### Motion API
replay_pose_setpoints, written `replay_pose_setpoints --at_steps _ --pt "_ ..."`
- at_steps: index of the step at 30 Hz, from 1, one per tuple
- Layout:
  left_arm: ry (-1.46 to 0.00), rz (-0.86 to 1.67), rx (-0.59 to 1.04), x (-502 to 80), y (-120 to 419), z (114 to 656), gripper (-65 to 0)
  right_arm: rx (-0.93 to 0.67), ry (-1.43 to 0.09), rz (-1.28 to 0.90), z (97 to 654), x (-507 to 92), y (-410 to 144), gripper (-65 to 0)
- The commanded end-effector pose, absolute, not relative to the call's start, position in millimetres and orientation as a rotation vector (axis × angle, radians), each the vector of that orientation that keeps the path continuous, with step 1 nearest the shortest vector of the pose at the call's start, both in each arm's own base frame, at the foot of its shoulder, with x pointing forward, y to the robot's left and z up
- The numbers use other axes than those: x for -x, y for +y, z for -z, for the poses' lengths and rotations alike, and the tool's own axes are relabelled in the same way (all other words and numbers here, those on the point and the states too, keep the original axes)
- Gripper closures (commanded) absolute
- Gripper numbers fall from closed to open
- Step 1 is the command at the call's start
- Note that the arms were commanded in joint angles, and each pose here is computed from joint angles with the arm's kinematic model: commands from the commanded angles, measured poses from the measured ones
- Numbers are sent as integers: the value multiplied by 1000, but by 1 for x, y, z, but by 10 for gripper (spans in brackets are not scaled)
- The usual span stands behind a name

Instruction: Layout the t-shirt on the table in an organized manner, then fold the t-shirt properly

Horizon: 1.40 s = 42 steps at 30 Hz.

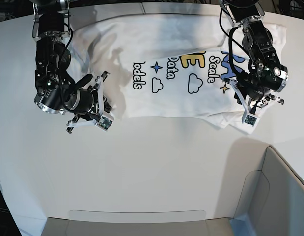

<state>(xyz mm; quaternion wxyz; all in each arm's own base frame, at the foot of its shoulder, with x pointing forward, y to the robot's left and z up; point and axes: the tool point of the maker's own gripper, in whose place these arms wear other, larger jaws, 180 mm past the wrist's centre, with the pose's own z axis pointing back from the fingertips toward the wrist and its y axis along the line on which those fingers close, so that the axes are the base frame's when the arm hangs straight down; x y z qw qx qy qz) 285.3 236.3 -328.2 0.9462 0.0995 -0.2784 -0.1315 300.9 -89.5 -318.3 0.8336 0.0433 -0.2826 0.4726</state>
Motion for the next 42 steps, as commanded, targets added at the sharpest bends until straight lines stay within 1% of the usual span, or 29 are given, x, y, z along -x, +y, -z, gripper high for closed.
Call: replay_pose_setpoints --at_steps 1,5,9,12,15,18,26,31,35,37,39,42 --pt "-608 269 -215 -293 238 318 -170 -51 -598 -1043 316 -303 -90 0" --pt "-608 269 -215 -293 238 318 -170 85 -479 -1193 343 -283 -78 0" --pt "-609 268 -214 -293 237 317 -170 301 -363 -1385 367 -258 -69 0" --pt "-611 268 -214 -294 237 317 -170 475 -334 -1498 369 -249 -61 0" --pt "-609 268 -214 -293 237 317 -170 585 -337 -1574 367 -245 -54 0" --pt "-606 268 -213 -292 237 318 -170 619 -349 -1587 363 -246 -52 0" --pt "-591 266 -206 -292 237 323 -170 616 -517 -1553 323 -254 -35 0" --pt "-558 262 -188 -289 238 335 -170 600 -523 -1557 324 -252 -28 -2" --pt "-558 262 -188 -289 238 335 -170 582 -501 -1564 330 -244 -29 -175" --pt "-558 262 -188 -289 238 335 -170 579 -488 -1569 334 -241 -31 -232" --pt "-558 262 -188 -289 238 335 -170 592 -459 -1576 339 -238 -38 -255" --pt "-558 262 -188 -289 238 335 -170 603 -466 -1565 336 -241 -41 -255"
